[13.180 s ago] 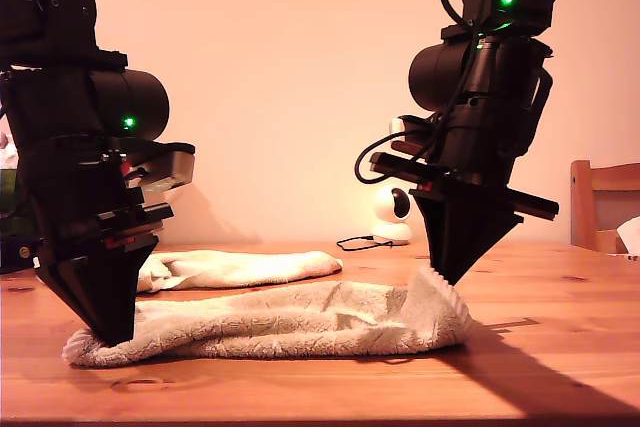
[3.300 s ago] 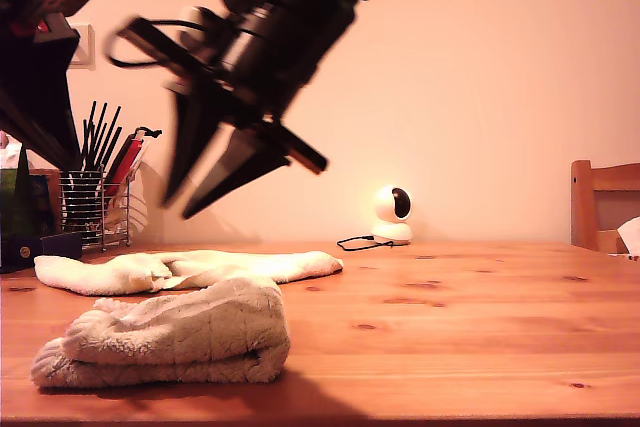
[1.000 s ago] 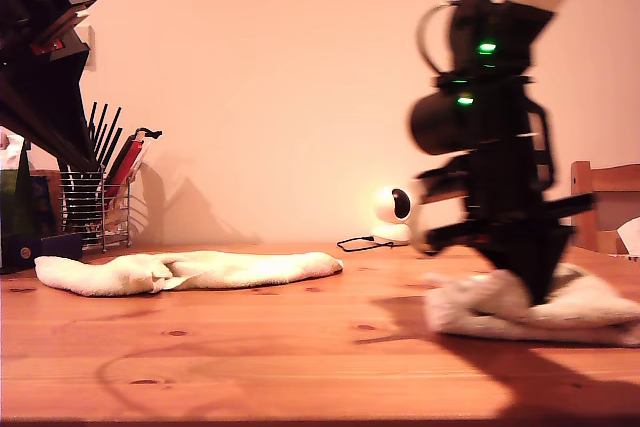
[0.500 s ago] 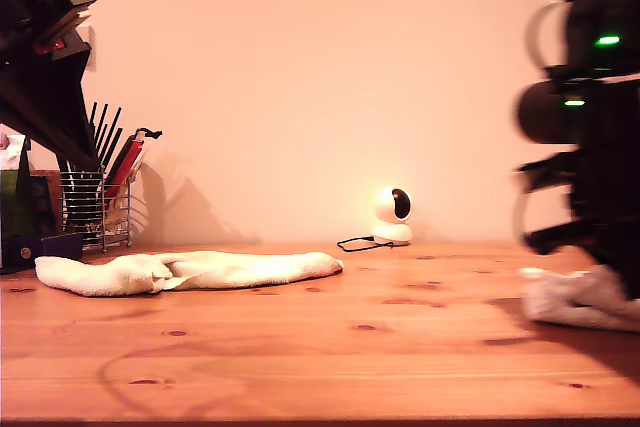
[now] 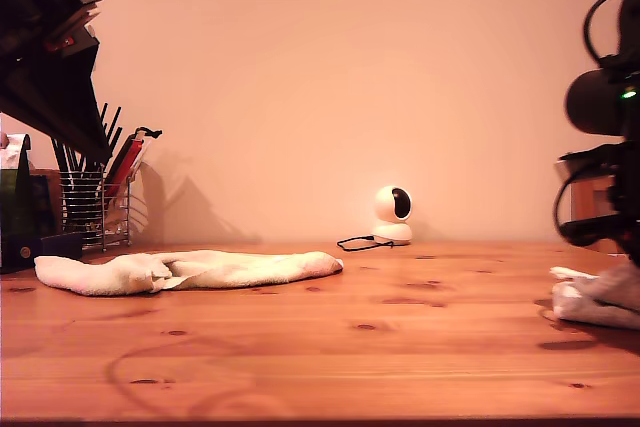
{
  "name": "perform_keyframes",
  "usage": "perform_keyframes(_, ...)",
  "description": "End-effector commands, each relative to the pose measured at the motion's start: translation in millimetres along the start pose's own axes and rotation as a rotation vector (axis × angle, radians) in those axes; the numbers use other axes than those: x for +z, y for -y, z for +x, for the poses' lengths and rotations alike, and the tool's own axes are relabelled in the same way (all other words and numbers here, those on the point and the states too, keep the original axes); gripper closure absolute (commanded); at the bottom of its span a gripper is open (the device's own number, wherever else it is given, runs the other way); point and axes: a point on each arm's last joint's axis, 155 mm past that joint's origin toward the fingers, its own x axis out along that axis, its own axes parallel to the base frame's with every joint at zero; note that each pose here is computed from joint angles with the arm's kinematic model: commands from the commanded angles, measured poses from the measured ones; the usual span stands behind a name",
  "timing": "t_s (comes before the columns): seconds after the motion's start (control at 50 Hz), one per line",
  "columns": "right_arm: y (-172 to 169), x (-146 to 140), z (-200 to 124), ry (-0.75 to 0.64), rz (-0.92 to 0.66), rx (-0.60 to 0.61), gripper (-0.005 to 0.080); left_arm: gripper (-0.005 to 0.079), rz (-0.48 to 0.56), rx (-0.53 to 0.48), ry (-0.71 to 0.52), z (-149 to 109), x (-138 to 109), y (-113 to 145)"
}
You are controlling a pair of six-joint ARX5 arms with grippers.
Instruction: Fold the tea towel in front of you. After folding it, place it to the right side.
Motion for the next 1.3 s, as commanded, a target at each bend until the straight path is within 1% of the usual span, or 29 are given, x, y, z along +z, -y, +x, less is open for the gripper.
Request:
perform_keyframes(0.0, 3, -20, -6, -0.032, 0.005, 0.003, 0.0763, 0.0761, 0.0, -0.008, -0.004, 5, -3, 0)
perform_keyframes(0.04, 4, -16, -16, -0.004, 0.01, 0.009, 0.0763, 0.0761, 0.002, -0.007, 0.001, 5, -2, 0)
perform_keyframes(0.2, -1, 7, -71, 0.184, 0.022, 0.059, 0.0763, 0.0761, 0.014, -0.001, 0.037, 4, 8, -2)
perform_keyframes(0.3, -7, 13, -100, 0.27, 0.027, 0.107, 0.0763, 0.0761, 0.016, -0.004, 0.042, 4, 9, -1)
perform_keyframes(0.4, -14, 14, -121, 0.326, 0.03, 0.15, 0.0763, 0.0761, 0.018, -0.015, 0.046, 4, 10, 1)
perform_keyframes(0.54, -40, 16, -150, 0.408, -0.016, 0.245, 0.0763, 0.0761, 0.034, -0.013, 0.091, 3, 21, 0)
perform_keyframes(0.68, -76, 30, -178, 0.523, -0.098, 0.354, 0.0763, 0.0761, 0.11, 0.007, 0.169, 3, 42, -4)
perform_keyframes(0.86, -121, 50, -204, 0.667, -0.245, 0.446, 0.0763, 0.0761, 0.157, 0.076, 0.248, 10, 65, -29)
perform_keyframes(0.92, -135, 58, -213, 0.729, -0.311, 0.466, 0.0763, 0.0761, 0.185, 0.09, 0.259, 18, 69, -37)
perform_keyframes(1.04, -154, 73, -224, 0.821, -0.376, 0.487, 0.0763, 0.0761, 0.206, 0.116, 0.278, 39, 76, -58)
perform_keyframes(1.16, -169, 81, -225, 0.851, -0.407, 0.529, 0.0763, 0.0761, 0.234, 0.13, 0.304, 60, 84, -70)
perform_keyframes(1.26, -178, 81, -217, 0.831, -0.421, 0.56, 0.0763, 0.0741, 0.294, 0.138, 0.34, 75, 92, -76)
perform_keyframes(1.28, -179, 80, -216, 0.826, -0.424, 0.564, 0.0763, 0.0727, 0.349, 0.146, 0.34, 80, 93, -78)
